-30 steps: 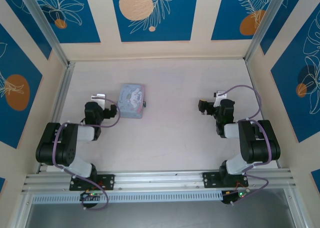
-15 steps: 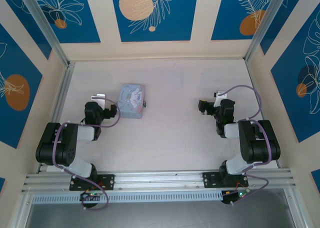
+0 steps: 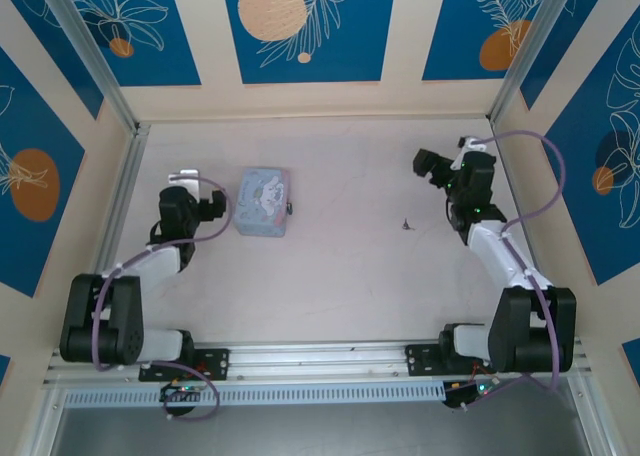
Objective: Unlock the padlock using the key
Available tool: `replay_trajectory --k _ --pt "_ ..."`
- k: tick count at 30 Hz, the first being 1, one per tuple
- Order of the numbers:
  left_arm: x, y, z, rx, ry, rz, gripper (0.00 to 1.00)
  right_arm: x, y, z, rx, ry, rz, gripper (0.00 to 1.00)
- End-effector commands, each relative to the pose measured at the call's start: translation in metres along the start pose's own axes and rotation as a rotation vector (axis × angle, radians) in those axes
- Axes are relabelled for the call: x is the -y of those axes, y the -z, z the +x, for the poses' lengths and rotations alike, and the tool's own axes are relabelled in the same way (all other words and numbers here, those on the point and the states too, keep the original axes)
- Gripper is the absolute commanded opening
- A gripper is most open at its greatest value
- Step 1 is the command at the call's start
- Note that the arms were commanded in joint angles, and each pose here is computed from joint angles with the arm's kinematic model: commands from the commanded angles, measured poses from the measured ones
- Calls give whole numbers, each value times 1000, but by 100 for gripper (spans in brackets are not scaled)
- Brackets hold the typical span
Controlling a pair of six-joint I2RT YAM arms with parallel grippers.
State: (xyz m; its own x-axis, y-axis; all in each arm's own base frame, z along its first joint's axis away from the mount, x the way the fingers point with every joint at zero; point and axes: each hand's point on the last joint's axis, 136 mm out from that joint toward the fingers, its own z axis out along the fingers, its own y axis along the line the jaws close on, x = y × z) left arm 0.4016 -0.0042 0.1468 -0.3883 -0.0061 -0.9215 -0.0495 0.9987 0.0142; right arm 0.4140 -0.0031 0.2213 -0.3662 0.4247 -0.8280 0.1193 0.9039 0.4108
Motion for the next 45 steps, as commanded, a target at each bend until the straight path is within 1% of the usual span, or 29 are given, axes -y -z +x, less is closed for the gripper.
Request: replay_trajectory --k 1,3,4,7,11,15,19,21,24,27,30,32,34,35,38,40,42,45 --pt "-6 4 -12 -100 98 -17 100 11 9 63 -306 -290 8 99" --pt "0 -2 -19 -189 174 1 100 -8 13 77 -378 -310 -84 100" --pt "7 -7 -21 -251 209 28 100 -20 18 84 -410 -307 -135 99" --pt "40 -25 -23 -398 276 166 100 -47 37 106 -478 -269 -203 100" --pt "72 -42 -18 -503 335 280 100 -62 64 133 -554 -229 -206 99" --pt "101 -51 3 -616 368 344 100 -64 86 149 -560 -226 -189 99" --pt "139 -51 17 -651 351 423 100 -57 100 157 -545 -292 -187 100" --pt "164 -49 19 -664 337 472 100 -57 104 162 -566 -297 -193 100" --pt "207 -40 17 -676 283 554 100 -54 106 172 -601 -293 -172 99" --pt "260 -25 14 -689 231 667 100 -52 106 183 -637 -278 -160 99" --pt "314 0 15 -714 172 795 100 -54 105 193 -667 -266 -165 100" --pt "338 14 13 -713 138 841 100 -55 104 196 -677 -266 -171 100" --pt "342 20 7 -677 119 805 100 -57 102 198 -684 -262 -176 100" --pt "337 21 3 -655 130 776 100 -56 101 197 -683 -260 -172 100" --pt "308 28 -18 -553 191 658 100 -53 93 189 -669 -231 -132 100" --pt "289 44 -27 -514 237 617 100 -54 84 177 -659 -215 -119 100" --pt "276 63 -24 -511 284 602 100 -54 71 166 -649 -202 -94 99" --pt "259 93 -9 -513 344 589 100 -53 43 148 -637 -189 -63 100"
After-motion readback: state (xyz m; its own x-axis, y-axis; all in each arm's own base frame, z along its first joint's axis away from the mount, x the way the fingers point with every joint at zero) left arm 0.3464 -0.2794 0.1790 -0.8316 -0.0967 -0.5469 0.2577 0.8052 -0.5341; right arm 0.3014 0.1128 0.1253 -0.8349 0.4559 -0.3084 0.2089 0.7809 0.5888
